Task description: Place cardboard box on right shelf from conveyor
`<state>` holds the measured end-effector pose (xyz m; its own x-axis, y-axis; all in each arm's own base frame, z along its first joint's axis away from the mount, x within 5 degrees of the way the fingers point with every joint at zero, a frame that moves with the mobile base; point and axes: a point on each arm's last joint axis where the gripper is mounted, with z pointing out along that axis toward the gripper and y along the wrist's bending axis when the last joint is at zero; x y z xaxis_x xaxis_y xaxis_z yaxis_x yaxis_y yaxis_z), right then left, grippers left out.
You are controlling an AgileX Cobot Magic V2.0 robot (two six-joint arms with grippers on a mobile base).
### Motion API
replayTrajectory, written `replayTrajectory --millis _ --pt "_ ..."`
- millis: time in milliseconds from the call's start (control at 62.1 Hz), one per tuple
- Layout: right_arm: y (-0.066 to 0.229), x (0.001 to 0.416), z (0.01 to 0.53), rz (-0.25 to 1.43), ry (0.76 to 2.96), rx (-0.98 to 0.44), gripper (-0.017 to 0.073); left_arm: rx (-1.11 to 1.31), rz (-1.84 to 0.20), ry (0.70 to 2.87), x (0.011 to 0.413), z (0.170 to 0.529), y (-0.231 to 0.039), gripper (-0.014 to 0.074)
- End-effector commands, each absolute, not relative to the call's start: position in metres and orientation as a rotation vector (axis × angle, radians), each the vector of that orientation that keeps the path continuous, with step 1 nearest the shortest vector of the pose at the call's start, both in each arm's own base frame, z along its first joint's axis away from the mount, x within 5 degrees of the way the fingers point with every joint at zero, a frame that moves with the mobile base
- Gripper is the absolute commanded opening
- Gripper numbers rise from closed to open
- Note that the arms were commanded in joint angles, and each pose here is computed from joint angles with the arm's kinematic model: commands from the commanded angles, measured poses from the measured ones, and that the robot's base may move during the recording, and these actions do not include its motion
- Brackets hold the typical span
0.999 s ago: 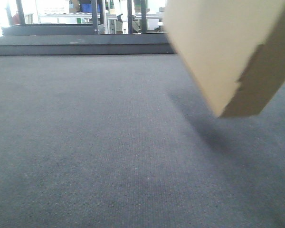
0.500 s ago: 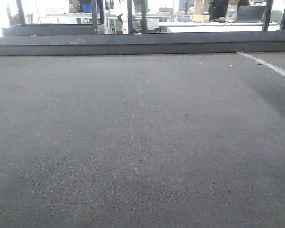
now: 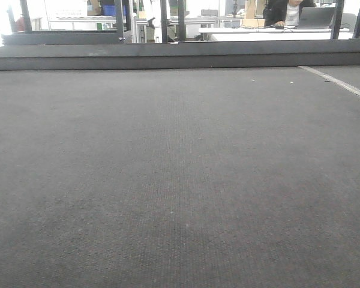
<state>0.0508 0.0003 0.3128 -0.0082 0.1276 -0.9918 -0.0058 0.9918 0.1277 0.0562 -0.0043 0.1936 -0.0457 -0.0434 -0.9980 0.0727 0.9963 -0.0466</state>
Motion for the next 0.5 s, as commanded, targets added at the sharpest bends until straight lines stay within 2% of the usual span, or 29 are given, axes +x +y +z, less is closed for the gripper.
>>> replayTrajectory --millis 0,483 --pt "-0.0005 0.0386 0.3311 0.089 1.399 0.082 0.0054 0.016 -0.097 1.531 0.0561 0.1983 -0.0040 -0.0116" --pt "-0.0005 0.0315 0.3306 0.090 1.366 0.080 0.0054 0.016 -0.097 1.531 0.0561 0.1983 -0.0040 -0.0116"
